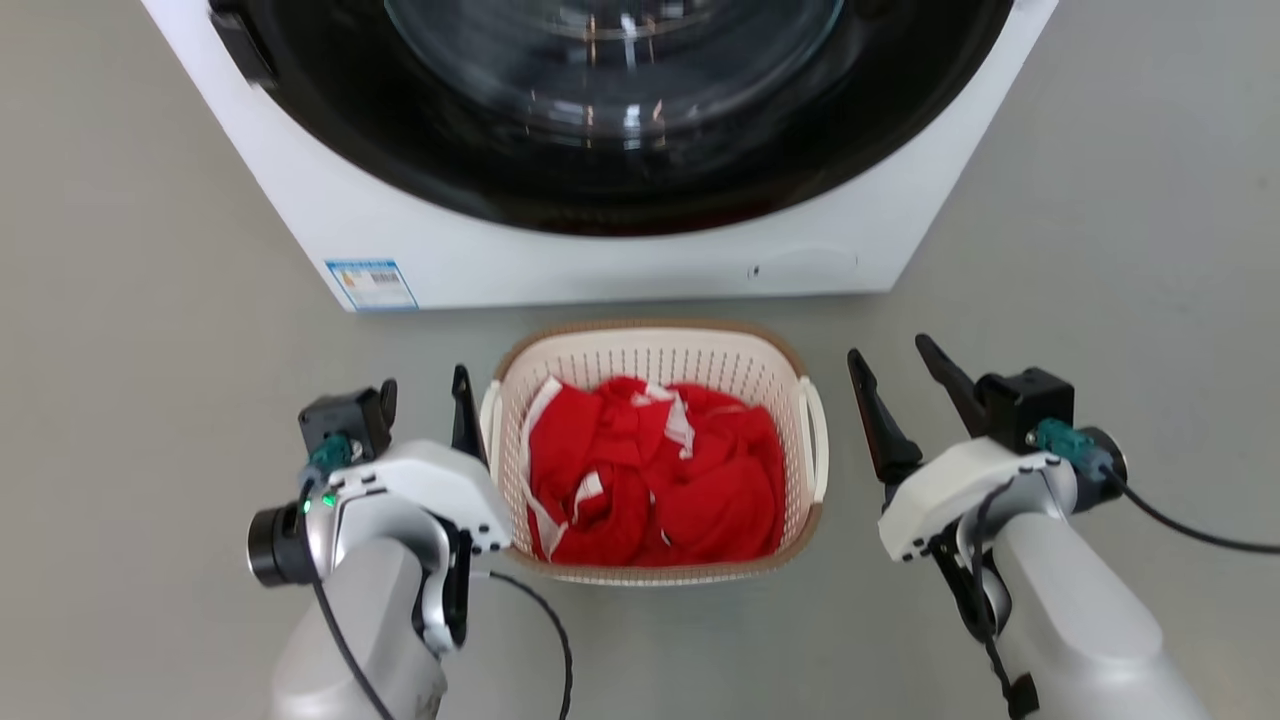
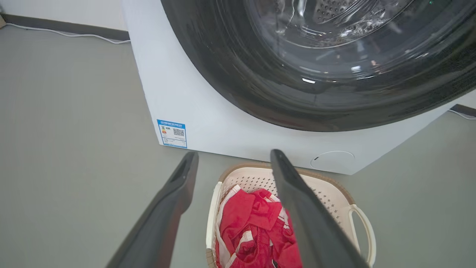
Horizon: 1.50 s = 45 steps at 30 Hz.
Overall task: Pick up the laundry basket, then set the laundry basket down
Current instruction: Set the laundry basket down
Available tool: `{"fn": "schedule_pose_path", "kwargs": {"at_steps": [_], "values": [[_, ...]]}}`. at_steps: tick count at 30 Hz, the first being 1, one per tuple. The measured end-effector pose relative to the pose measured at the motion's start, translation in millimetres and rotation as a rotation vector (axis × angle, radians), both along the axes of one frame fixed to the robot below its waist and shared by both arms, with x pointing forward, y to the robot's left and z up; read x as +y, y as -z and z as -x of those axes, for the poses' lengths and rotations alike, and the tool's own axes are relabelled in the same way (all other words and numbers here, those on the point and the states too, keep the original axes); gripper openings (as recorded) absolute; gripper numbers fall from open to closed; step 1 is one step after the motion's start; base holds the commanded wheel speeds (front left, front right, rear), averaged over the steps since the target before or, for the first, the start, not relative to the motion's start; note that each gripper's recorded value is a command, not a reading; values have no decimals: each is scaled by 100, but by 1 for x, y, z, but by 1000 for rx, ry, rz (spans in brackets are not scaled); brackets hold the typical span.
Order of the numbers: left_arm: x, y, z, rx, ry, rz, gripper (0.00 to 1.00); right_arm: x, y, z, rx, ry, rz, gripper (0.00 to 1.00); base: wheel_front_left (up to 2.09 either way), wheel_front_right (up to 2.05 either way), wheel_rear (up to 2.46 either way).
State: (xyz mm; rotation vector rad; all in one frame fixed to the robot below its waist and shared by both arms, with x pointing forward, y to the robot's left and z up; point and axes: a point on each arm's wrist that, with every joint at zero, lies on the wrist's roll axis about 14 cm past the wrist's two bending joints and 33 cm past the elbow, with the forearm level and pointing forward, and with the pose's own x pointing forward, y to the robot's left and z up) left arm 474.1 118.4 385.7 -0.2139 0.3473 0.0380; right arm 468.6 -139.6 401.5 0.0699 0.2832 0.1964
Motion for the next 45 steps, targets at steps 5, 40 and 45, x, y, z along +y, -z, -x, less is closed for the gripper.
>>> {"fn": "schedule_pose_path", "kwargs": {"at_steps": [5,40,45], "values": [[7,-22,11,-63,-5,-7,100,1,-23,9,-63,-6,-4,100,0,0,0],[50,-81,104,-287,-71,13,100,-39,-66,100,-221,99,-22,100,0,0,0],[45,-78,114,-277,-56,15,100,-46,-62,111,-210,120,-19,100,0,0,0]]}}
